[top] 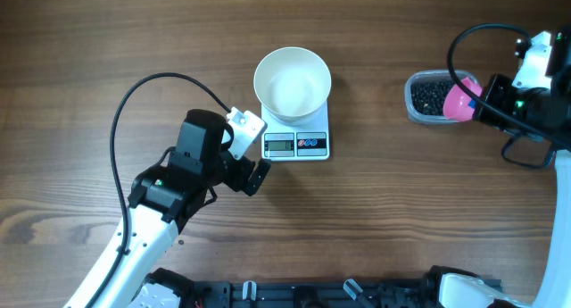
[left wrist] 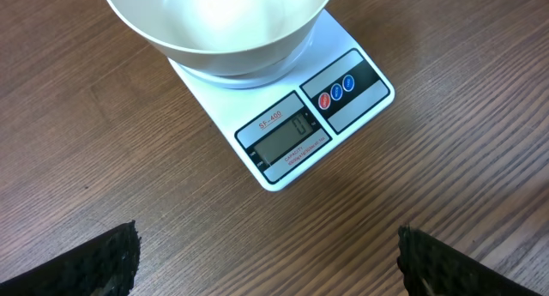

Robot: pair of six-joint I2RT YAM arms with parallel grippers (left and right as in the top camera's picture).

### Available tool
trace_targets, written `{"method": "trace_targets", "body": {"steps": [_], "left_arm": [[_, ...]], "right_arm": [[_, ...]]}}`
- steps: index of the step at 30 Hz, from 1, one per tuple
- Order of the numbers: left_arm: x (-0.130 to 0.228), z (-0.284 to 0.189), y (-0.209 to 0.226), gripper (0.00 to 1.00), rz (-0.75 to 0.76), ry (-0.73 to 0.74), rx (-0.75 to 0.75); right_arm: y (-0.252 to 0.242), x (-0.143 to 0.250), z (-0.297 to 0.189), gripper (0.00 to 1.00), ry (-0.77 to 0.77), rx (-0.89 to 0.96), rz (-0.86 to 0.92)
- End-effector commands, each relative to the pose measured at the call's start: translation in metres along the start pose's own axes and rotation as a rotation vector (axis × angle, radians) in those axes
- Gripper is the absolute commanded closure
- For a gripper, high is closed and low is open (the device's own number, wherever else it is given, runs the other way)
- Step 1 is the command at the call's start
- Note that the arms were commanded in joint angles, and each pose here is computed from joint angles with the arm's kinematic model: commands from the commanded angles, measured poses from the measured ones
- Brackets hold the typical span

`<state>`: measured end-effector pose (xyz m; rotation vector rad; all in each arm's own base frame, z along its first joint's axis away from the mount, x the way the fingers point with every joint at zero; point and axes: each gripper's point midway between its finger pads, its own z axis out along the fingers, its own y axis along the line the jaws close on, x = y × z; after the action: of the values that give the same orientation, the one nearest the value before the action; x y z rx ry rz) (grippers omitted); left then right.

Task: Scoop item into bowl and weigh 150g on scale
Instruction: 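Lower the pink scoop with the right gripper over the bean tub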

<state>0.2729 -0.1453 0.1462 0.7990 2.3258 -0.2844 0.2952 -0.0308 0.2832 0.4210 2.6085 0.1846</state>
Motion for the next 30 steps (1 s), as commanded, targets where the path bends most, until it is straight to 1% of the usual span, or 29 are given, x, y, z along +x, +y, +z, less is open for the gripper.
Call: {"method": "trace_targets", "body": {"steps": [1, 13, 30], "left_arm": [[0.0016, 0.0015, 0.0005, 0.00, 0.004, 0.004, 0.003], [0.0016, 0.0015, 0.0004, 0.00, 0.004, 0.004, 0.003], [0.0016, 0.0015, 0.0004, 0.00, 0.004, 0.004, 0.003]], "right_arm": [[-0.0080, -0.0089, -0.0064, 0.96, -0.039, 0.050, -0.067], [-0.0082, -0.0150, -0.0066, 0.96, -0.061, 0.057, -0.172], [-0.0087, -0.0110, -0.0064, 0.96, -0.043, 0.058, -0.208]]}}
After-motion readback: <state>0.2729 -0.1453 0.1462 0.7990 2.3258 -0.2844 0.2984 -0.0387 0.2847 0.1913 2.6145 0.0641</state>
